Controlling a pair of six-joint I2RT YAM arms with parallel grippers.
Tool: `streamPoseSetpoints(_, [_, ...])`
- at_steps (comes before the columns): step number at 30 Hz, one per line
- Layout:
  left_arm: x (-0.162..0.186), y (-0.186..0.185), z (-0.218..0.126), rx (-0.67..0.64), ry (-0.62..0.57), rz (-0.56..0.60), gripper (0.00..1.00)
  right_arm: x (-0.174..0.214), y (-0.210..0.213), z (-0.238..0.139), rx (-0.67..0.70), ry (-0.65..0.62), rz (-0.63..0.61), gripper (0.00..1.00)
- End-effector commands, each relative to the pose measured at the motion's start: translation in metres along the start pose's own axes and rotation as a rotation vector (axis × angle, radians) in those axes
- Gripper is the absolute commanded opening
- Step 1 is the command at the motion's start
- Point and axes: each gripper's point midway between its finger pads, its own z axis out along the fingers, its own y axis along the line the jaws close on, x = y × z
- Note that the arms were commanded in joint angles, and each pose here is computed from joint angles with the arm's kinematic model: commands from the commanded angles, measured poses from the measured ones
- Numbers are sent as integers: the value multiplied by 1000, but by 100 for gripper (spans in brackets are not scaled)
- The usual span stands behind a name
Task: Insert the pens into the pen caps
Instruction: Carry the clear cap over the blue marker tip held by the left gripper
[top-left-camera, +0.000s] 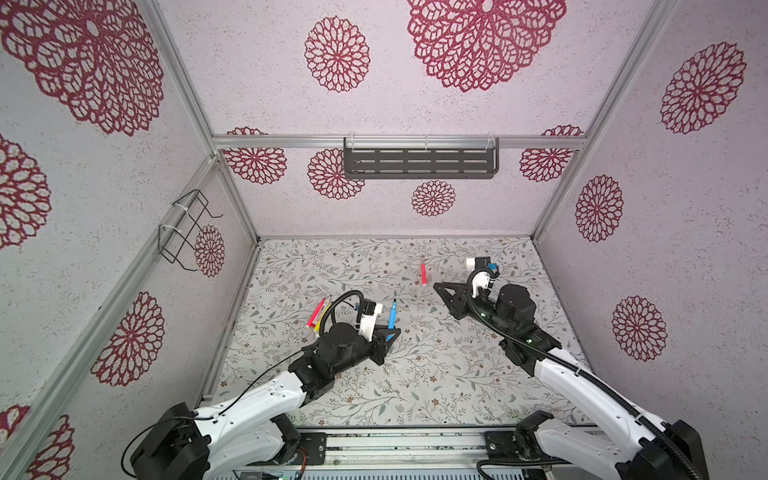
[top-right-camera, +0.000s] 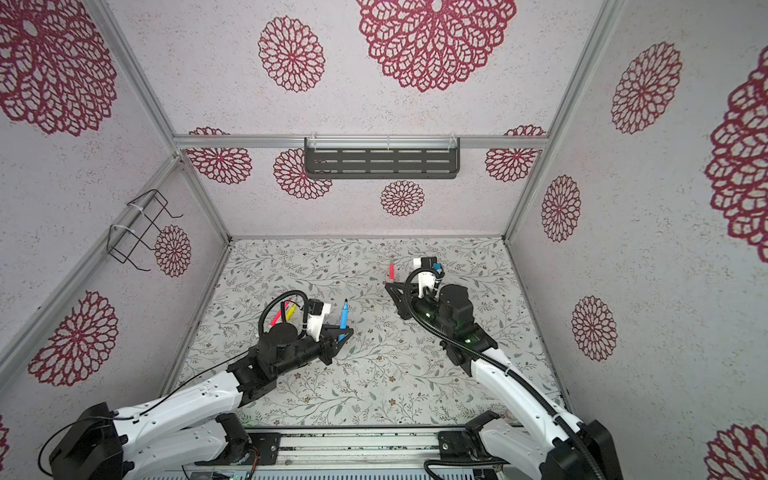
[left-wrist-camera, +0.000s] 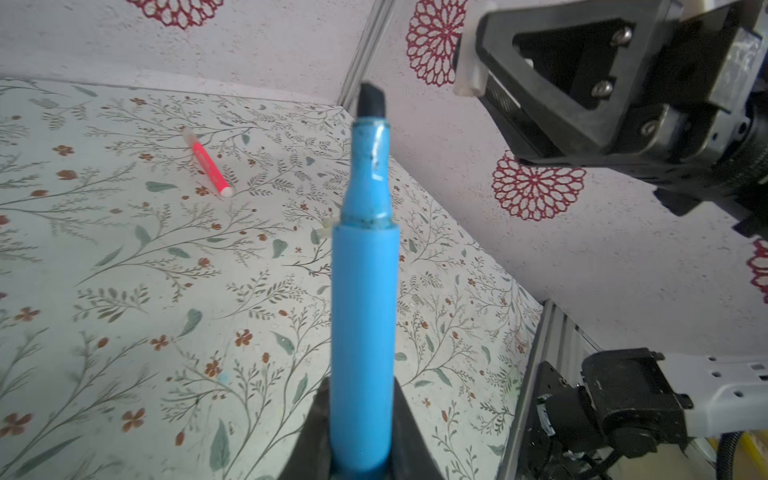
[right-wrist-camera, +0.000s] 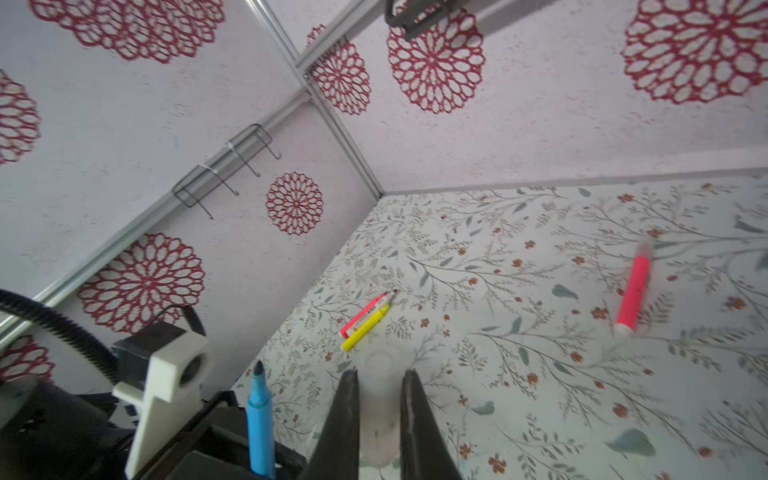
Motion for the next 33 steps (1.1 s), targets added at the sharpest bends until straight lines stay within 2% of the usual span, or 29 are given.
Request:
streamPoseSetpoints(1, [-20,-24,6,87,-63,0,0,-29,42,-2,-213,-112,-23,0])
streamPoseSetpoints(9, [-19,-28,13,91,-56,-1,0,-30,61,6,-389,-116,56,0])
streamPoseSetpoints(15, [-20,-29,17,92,-55,-1,0,-25,68,10,-469,-101,98,0])
streamPoseSetpoints(33, [-25,-34,17,100,-59,8,0,4,64,31,-451,7,112,0])
